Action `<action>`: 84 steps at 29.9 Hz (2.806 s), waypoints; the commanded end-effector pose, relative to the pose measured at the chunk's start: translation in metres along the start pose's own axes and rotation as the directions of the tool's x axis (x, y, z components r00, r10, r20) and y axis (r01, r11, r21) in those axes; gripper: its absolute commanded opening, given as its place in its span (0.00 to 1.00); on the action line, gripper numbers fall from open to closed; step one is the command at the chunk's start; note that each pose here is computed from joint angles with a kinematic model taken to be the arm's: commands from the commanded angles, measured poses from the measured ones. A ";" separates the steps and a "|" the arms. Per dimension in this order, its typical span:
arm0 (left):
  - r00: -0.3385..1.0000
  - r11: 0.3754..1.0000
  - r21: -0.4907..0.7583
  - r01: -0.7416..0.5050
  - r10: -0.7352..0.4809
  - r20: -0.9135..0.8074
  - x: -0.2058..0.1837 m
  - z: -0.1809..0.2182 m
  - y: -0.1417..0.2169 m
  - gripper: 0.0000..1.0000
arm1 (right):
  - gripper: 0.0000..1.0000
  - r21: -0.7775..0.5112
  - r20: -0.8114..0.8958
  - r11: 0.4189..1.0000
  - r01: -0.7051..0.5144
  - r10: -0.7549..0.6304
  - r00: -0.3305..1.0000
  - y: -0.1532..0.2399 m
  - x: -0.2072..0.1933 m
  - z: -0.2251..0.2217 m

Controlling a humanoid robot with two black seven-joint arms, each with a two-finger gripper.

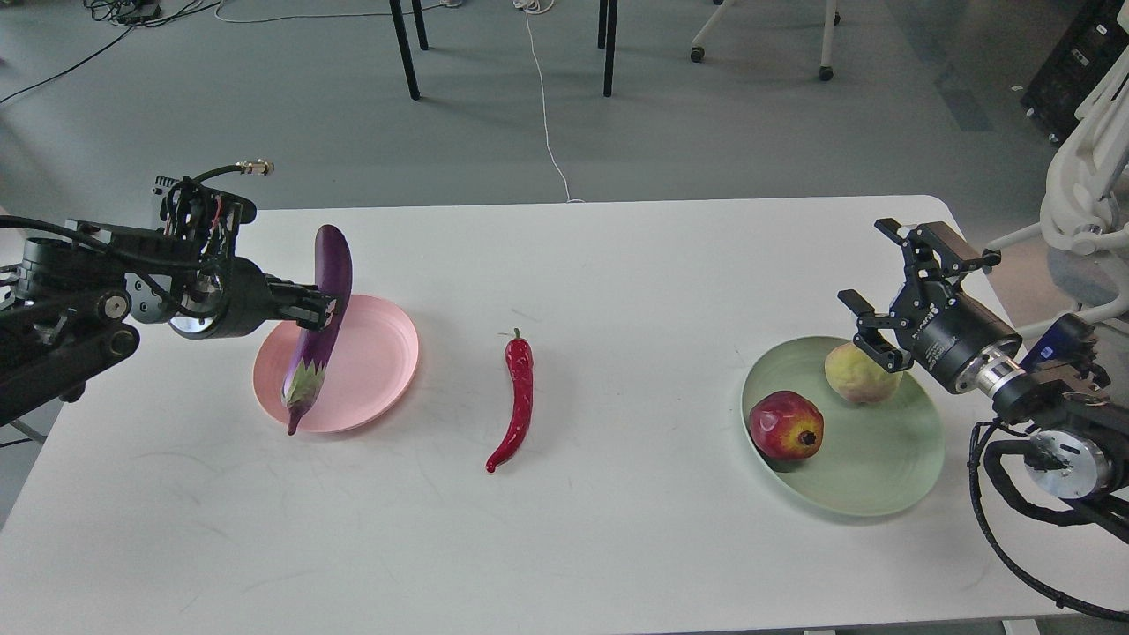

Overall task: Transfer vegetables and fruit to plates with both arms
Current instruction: 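Lift the eggplant with the left gripper and lay it on the pink plate, then reach the left gripper to the red chili pepper and grasp it, then carry the chili with the left gripper onto the pink plate and release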

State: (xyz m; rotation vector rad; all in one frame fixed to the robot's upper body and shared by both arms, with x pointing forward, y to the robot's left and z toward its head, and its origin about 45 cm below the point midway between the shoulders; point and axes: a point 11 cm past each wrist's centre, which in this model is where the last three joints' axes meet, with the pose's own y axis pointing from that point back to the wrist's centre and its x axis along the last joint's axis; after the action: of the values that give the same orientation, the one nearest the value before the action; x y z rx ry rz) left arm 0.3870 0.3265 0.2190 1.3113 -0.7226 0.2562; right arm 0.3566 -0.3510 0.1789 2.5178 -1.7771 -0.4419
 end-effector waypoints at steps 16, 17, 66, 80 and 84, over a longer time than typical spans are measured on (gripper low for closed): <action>0.999 0.999 0.009 0.038 -0.038 -0.008 -0.019 -0.005 -0.007 0.77 | 0.98 0.002 0.007 1.000 0.007 -0.007 1.000 0.000 -0.003 0.000; 0.999 0.999 0.005 0.035 -0.035 -0.008 -0.018 -0.003 -0.007 0.86 | 0.98 0.002 0.006 1.000 0.005 -0.005 1.000 0.000 -0.003 0.000; 0.995 0.959 -0.272 0.081 -0.092 -0.026 -0.034 0.188 -0.104 0.30 | 0.98 -0.025 0.019 1.000 -0.007 0.007 1.000 0.007 -0.001 0.013; 0.998 0.963 -0.264 0.048 -0.053 -0.012 -0.020 0.185 -0.099 0.14 | 0.98 -0.023 0.035 1.000 0.008 -0.007 0.999 0.003 -0.009 0.018; 1.000 0.970 -0.243 -0.005 0.011 0.026 0.010 0.167 -0.079 0.15 | 0.98 -0.024 0.036 1.000 0.007 -0.006 0.999 0.003 -0.010 0.018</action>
State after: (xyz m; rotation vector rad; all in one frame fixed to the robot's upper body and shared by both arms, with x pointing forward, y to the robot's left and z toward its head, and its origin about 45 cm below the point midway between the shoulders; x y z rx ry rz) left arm 0.3707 0.1355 0.1550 1.0715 -0.7085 0.1341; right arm 0.3469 -0.3406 0.1644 2.5173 -1.7639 -0.5070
